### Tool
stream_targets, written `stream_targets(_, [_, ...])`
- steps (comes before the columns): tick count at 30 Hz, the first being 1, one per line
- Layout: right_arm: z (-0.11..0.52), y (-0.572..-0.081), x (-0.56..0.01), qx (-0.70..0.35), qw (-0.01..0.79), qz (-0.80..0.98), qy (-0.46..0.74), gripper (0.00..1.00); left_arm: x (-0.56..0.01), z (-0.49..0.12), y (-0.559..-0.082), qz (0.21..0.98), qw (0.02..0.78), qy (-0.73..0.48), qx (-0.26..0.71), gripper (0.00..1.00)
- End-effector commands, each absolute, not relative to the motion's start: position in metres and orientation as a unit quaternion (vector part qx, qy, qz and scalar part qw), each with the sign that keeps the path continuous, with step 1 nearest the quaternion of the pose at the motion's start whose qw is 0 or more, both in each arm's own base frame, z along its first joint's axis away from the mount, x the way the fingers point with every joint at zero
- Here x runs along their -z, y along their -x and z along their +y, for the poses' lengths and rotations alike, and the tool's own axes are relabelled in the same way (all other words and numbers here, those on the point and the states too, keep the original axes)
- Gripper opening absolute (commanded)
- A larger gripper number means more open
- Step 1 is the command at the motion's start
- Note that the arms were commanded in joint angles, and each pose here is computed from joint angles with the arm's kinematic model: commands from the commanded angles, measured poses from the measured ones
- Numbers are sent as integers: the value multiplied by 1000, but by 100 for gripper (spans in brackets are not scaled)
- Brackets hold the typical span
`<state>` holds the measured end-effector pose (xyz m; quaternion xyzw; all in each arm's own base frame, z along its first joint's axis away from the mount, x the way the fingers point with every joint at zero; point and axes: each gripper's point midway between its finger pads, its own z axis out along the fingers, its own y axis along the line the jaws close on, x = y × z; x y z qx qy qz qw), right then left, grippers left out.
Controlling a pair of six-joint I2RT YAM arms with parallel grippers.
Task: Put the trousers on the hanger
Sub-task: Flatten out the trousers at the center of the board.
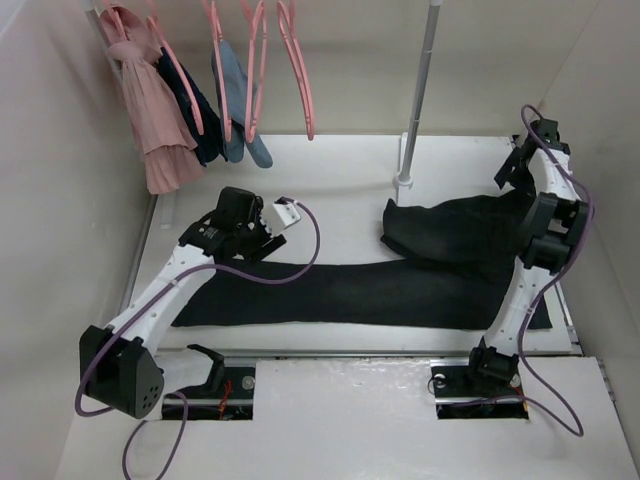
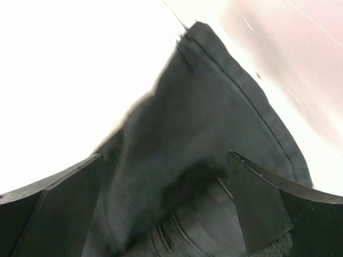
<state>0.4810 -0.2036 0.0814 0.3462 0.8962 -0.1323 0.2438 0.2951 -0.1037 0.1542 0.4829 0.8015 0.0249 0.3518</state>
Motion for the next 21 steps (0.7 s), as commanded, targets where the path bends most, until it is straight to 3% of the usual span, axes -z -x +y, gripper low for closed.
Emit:
stream_targets(1, [-203, -476, -59, 143, 205, 903, -349, 100, -172, -106, -301, 800, 367, -474, -31, 61])
stream_targets(4, [-197, -477, -42, 126, 189, 912, -341, 94, -172, -104, -302, 803, 366, -469, -33, 61])
stream_targets(5, [-194, -474, -32, 122, 178, 916, -339, 73, -172, -104, -302, 803, 366, -469, -33, 61])
stream_targets(6, [-194, -474, -32, 121, 177, 916, -339, 60, -174, -103, -299, 803, 366, -469, -33, 61])
stream_targets(7, [-191, -472, -29, 116, 173, 918, -339, 30, -174, -103, -299, 803, 366, -469, -33, 61])
stream_targets(8, [-192, -474, -29, 116, 178, 917, -339, 30, -173, -104, -299, 805, 366, -465, -31, 61])
stream_targets(9, [-191, -472, -32, 116, 178, 917, -339, 0, -173, -104, -299, 805, 366, -465, -31, 61])
stream_targets(16, [-154, -484, -127, 149, 286, 906, -274, 0, -195, -115, -304, 803, 400, -442, -6, 61])
stream_targets(17, [-142, -487, -171, 152, 340, 892, -256, 0, -198, -117, -302, 803, 404, -438, 2, 61])
stream_targets(19, [-94, -479, -187, 158, 369, 892, -206, 0, -212, -127, -306, 801, 427, -418, 26, 61])
stream_targets(20, [-74, -478, -235, 143, 438, 866, -194, 0, -215, -129, -304, 802, 432, -411, 34, 61])
stream_targets(21, [-52, -473, -246, 134, 462, 861, -167, 0, -221, -133, -306, 800, 442, -404, 42, 61])
